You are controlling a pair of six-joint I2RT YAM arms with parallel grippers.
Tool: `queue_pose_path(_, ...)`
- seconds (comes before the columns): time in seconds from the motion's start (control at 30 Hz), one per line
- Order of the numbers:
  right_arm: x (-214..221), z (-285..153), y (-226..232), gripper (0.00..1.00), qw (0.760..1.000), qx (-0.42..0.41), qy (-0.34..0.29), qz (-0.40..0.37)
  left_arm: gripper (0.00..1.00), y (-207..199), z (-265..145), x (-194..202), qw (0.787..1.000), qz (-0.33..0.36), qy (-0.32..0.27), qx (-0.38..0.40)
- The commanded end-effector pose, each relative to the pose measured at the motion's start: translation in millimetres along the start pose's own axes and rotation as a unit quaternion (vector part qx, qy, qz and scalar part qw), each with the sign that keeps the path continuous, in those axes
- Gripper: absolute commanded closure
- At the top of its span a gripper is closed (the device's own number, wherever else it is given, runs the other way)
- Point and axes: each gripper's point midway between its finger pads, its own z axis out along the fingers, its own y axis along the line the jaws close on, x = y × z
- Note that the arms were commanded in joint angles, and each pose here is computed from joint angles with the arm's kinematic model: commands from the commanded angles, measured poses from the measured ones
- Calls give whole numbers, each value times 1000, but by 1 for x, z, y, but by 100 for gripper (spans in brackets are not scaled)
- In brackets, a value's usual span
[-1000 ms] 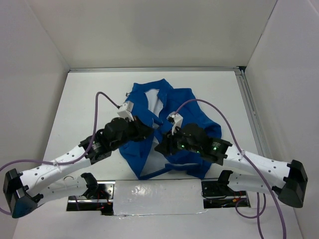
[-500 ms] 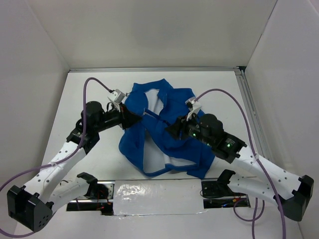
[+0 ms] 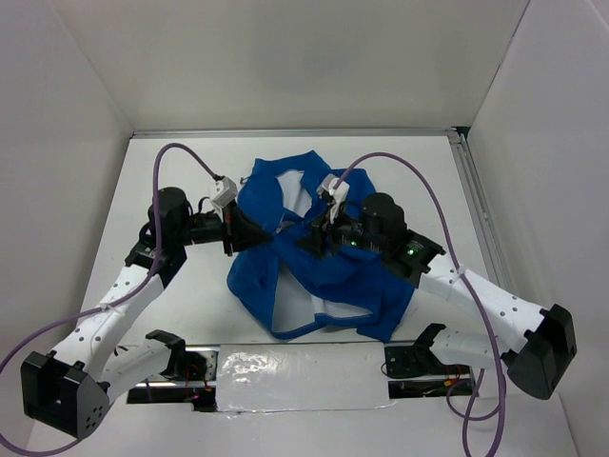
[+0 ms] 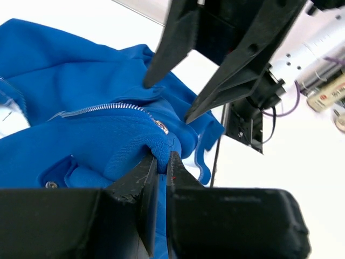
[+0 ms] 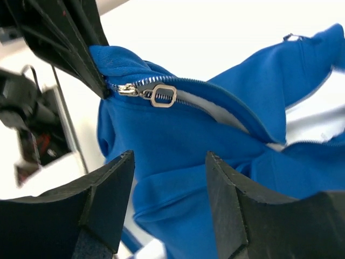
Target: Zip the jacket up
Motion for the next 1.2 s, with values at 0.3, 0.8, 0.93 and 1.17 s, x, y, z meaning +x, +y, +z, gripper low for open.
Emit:
queue_pose_path(0.3, -24, 24, 13, 38, 989, -84, -23, -115, 100, -34, -4, -20, 985, 126, -15, 118)
queue_pose_path(0.8, -28, 20, 25, 38, 982, -170, -16, -75, 100, -30, -2, -13, 983, 130, -3, 127)
queue_pose_path(0.93, -29, 22, 27, 37, 981, -181, -12, -73, 100, -29, -2, -14, 983, 134, -4, 124)
queue_pose_path(1.17, -31, 30, 27, 37, 980, -188, -5, -67, 100, -33, -3, -11, 981, 136, -1, 139)
